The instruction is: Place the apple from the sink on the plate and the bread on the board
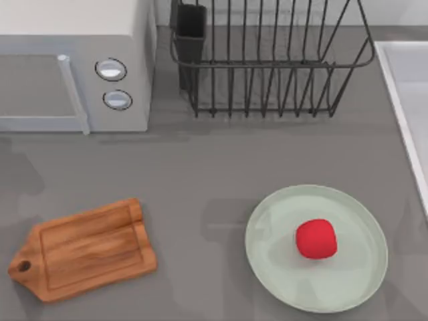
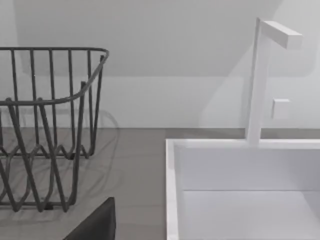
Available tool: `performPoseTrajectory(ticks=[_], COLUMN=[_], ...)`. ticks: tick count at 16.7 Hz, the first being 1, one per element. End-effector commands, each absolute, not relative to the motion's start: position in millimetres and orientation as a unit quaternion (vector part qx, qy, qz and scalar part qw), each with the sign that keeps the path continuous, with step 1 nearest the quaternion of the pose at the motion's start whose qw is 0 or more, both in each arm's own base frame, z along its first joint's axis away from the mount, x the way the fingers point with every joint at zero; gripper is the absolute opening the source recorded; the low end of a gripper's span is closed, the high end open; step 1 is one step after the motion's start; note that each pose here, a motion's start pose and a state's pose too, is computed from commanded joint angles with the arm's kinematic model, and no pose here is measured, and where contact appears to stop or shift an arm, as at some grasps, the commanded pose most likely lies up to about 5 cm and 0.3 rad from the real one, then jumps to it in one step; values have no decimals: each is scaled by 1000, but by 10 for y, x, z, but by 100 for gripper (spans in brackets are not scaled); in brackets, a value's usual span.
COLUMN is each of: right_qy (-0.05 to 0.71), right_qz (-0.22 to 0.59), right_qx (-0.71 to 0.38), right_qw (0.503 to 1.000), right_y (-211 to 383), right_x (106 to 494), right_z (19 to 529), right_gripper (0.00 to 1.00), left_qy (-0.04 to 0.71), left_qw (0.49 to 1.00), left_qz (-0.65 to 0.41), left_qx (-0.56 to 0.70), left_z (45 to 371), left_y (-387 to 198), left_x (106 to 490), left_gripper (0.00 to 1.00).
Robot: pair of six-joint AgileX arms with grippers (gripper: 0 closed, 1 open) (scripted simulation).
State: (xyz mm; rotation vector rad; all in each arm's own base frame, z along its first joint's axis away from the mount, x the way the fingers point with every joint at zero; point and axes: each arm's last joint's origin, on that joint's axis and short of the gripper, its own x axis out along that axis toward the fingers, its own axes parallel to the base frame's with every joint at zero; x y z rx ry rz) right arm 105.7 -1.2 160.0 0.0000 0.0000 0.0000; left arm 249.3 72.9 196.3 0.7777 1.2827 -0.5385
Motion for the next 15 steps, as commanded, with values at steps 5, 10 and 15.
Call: performPoseTrajectory(ticks=[5, 10, 15], right_qy=[0, 0, 0], right_qz=[0, 0, 0], right_qx=[0, 0, 0], right_qw=[1000, 1000, 1000], right_y=[-12, -12, -12], right_x=[1057, 1057, 1057], right_z=[1600, 1600, 1600], right_gripper=[100, 100, 100], left_qy=[613, 617, 618], left_qw=[630, 618, 617], left_qz=[-327, -344, -345], left_qx=[347, 345, 344], left_z=[1764, 1720, 1604], left_y=[931, 969, 962], left_x=[2751, 2794, 2798], left_gripper=[100, 100, 100])
